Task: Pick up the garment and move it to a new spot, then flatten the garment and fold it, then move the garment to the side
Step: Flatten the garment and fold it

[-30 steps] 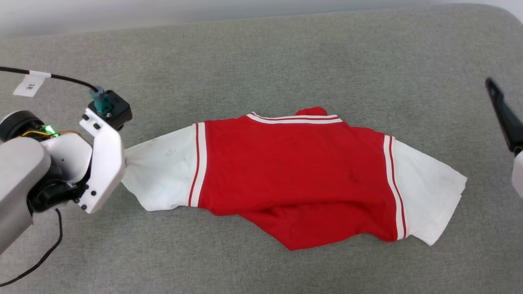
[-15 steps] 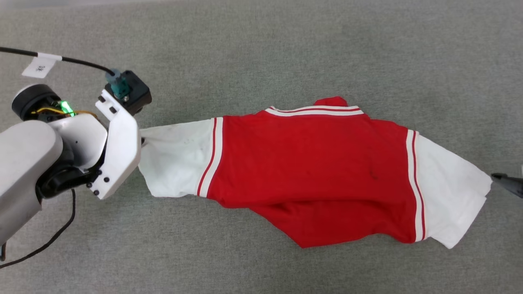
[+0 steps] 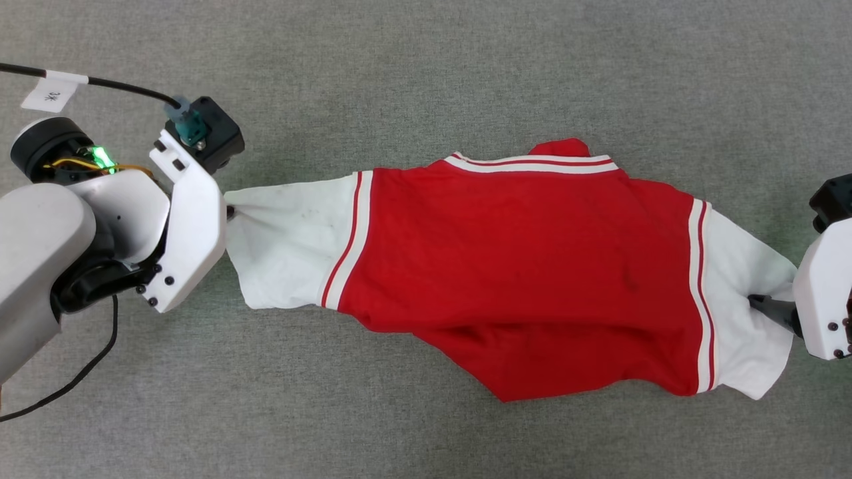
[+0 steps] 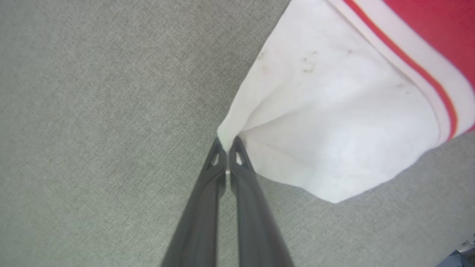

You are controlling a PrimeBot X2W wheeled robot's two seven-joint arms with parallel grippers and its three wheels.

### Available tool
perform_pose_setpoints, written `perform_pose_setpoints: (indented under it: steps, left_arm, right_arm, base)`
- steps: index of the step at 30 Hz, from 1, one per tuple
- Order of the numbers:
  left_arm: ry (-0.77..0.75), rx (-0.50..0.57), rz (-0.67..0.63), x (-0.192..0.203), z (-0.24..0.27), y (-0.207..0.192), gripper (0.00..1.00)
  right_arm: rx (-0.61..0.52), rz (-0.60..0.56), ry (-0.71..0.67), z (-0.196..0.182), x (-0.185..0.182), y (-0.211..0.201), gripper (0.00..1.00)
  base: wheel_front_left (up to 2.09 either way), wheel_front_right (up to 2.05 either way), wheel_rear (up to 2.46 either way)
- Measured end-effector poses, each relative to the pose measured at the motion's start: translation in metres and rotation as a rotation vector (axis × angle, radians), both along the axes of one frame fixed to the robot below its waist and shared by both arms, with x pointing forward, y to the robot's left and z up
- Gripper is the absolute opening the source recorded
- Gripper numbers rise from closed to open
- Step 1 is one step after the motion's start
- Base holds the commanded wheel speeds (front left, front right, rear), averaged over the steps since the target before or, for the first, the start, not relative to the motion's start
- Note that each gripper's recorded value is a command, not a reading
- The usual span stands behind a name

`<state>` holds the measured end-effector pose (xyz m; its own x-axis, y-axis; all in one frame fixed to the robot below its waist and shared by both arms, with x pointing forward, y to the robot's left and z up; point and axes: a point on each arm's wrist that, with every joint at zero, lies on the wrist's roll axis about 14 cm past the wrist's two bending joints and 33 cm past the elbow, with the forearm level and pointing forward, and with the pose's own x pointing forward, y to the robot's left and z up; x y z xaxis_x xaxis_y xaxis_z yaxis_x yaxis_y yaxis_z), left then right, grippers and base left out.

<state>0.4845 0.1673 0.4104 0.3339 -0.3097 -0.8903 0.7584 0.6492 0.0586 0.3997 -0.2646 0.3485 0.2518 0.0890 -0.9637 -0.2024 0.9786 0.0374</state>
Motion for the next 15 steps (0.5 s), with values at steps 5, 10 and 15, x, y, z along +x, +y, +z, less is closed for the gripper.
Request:
perform_pose_setpoints:
  steps: [5, 10, 15]
  left_arm:
    - [-0.017, -0.016, 0.008, 0.001, 0.004, -0.002, 0.00]
    - [-0.080, -0.057, 0.003, -0.001, 0.023, -0.009, 0.00]
    - [-0.180, -0.110, -0.007, -0.003, 0.056, -0.017, 0.00]
  right_arm:
    - [0.023, -0.030, -0.100, 0.011, 0.014, -0.003, 0.00]
    - [0.036, -0.017, -0.287, 0.050, 0.035, -0.004, 0.00]
    - [0.020, 0.028, -0.497, 0.106, 0.048, -0.008, 0.00]
  base:
    - [0.00, 0.00, 0.00]
    - [0.00, 0.00, 0.00]
    - [0.00, 0.00, 0.00]
